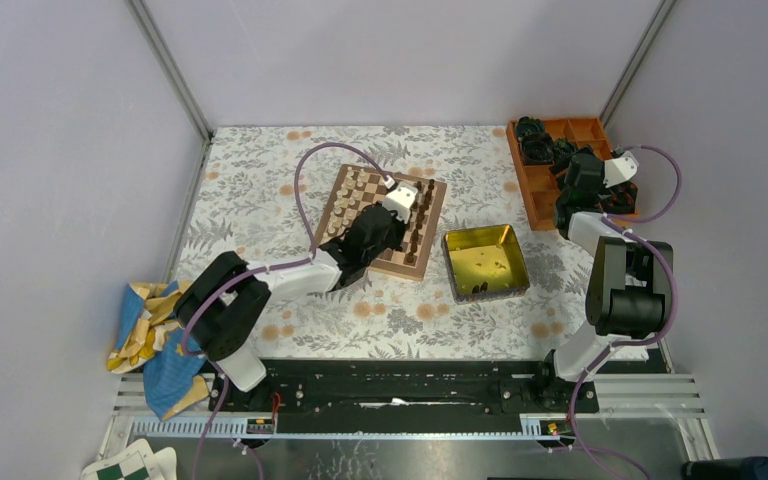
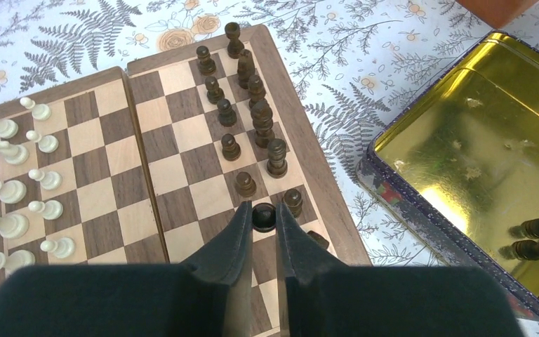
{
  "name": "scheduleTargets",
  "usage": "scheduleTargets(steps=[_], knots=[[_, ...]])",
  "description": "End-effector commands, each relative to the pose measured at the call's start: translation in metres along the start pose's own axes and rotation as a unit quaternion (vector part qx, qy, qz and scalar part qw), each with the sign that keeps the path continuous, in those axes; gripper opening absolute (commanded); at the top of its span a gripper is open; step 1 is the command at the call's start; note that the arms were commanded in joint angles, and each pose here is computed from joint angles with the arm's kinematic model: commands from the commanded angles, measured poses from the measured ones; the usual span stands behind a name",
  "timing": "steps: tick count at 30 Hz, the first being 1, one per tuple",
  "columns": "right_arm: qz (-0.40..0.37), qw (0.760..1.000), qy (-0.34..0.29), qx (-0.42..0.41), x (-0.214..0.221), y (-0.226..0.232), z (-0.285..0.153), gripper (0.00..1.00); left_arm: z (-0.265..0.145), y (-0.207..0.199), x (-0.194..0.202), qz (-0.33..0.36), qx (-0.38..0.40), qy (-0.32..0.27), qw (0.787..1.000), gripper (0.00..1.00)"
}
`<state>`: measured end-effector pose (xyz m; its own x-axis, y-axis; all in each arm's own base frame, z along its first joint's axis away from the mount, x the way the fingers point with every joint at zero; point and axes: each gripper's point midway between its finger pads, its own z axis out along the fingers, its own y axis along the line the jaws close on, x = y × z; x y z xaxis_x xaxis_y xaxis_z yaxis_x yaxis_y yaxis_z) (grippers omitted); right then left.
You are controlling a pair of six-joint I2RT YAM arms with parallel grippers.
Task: Set up the chess pieces on the board
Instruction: Place the chess piece on the chessboard.
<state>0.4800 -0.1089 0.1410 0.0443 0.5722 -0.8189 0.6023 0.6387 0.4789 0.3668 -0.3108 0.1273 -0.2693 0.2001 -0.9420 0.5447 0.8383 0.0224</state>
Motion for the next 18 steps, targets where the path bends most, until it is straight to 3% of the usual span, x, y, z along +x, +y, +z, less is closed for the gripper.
scheduleTargets(steps=[1, 18], knots=[[0.022, 0.999, -0.022, -0.025, -0.015, 0.014, -0.001, 0.82, 0.002, 0.009, -0.019, -0.039, -0.009, -0.052, 0.998, 0.0], [0.021, 0.999, -0.014, -0.027, -0.006, 0.014, 0.004, 0.82, 0.018, 0.015, 0.007, -0.062, -0.006, -0.046, 0.997, 0.0]])
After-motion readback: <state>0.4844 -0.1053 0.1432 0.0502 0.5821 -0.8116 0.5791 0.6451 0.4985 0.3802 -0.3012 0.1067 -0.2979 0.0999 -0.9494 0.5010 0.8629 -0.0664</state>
